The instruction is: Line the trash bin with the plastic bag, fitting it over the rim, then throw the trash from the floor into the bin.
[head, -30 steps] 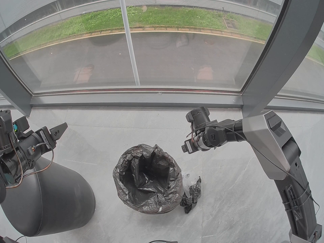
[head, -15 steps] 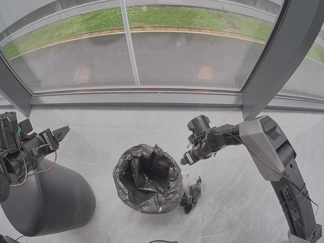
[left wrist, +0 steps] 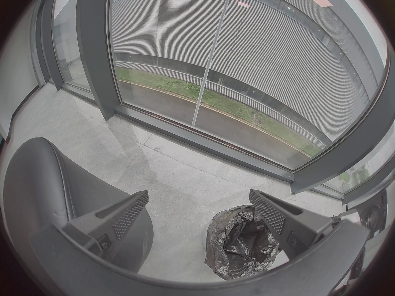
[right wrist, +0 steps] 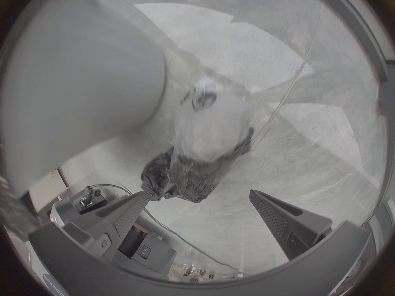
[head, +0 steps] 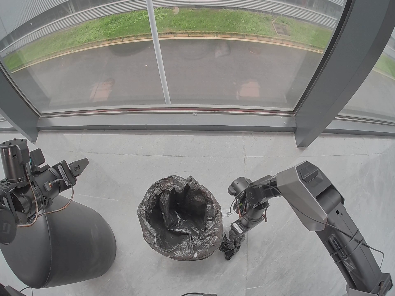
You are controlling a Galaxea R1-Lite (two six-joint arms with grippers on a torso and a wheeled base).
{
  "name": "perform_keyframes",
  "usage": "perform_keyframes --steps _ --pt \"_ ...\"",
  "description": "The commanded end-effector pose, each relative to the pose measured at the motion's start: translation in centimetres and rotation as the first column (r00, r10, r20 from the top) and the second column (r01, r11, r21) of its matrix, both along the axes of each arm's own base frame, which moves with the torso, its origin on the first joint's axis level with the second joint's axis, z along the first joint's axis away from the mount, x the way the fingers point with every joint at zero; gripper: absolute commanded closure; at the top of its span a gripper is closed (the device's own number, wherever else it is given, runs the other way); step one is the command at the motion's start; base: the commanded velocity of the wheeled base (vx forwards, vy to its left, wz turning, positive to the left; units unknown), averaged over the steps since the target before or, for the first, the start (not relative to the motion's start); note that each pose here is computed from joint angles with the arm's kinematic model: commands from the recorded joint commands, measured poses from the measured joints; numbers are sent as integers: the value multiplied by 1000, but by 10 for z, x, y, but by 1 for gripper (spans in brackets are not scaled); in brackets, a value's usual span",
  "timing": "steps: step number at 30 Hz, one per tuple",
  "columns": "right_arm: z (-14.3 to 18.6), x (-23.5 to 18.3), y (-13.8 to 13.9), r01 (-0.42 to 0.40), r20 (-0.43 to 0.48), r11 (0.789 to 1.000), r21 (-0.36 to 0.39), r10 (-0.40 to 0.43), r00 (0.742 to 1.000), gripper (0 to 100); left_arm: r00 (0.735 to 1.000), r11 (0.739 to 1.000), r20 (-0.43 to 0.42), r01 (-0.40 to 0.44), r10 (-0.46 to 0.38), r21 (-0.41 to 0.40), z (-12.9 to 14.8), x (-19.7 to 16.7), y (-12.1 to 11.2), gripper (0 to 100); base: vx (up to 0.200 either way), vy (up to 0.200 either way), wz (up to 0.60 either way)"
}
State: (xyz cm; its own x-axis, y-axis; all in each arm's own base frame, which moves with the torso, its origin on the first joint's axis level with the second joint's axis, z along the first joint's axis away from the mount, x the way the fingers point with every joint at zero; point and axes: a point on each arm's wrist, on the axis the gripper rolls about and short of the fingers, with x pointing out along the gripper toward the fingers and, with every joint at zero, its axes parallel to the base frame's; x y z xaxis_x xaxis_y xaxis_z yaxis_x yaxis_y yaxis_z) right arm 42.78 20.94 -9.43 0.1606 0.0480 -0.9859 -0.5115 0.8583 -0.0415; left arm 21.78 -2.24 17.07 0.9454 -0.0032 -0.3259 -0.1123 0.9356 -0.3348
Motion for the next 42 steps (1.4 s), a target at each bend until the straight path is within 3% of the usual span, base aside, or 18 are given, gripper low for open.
perform_keyframes --steps 1,5,9,15,24,31,36,42 --pt "-60 -15 -7 40 -118 998 -56 -46 992 0 1000 1000 -20 -1 1 0 -5 3 0 0 0 0 0" --pt "-86 -26 -15 103 -199 989 -107 -122 972 0 1000 1000 -23 0 0 -1 -6 3 -1 0 0 0 0" --pt "-84 -30 -28 121 -270 981 -151 -159 950 0 999 1000 -33 6 -6 -1 -8 3 -2 0 0 0 0" --pt "-43 -11 -26 231 -165 969 -83 -242 956 0 1000 1000 -30 8 -8 -3 -8 2 -3 0 0 0 0" --pt "-13 -4 -18 250 -103 968 -33 -252 962 0 999 1000 -34 10 -10 -3 -9 2 -3 0 0 0 0" --pt "-4 -9 0 226 -75 974 -8 -226 971 0 999 1000 -39 11 -11 -2 -10 2 -3 0 0 0 0" --pt "-10 -5 13 228 0 973 39 -228 974 0 999 1000 -42 11 -11 -2 -11 3 -4 0 0 0 0" --pt "-19 -7 25 197 61 980 40 -199 978 0 999 1000 -45 11 -11 -1 -11 3 -4 0 0 0 0"
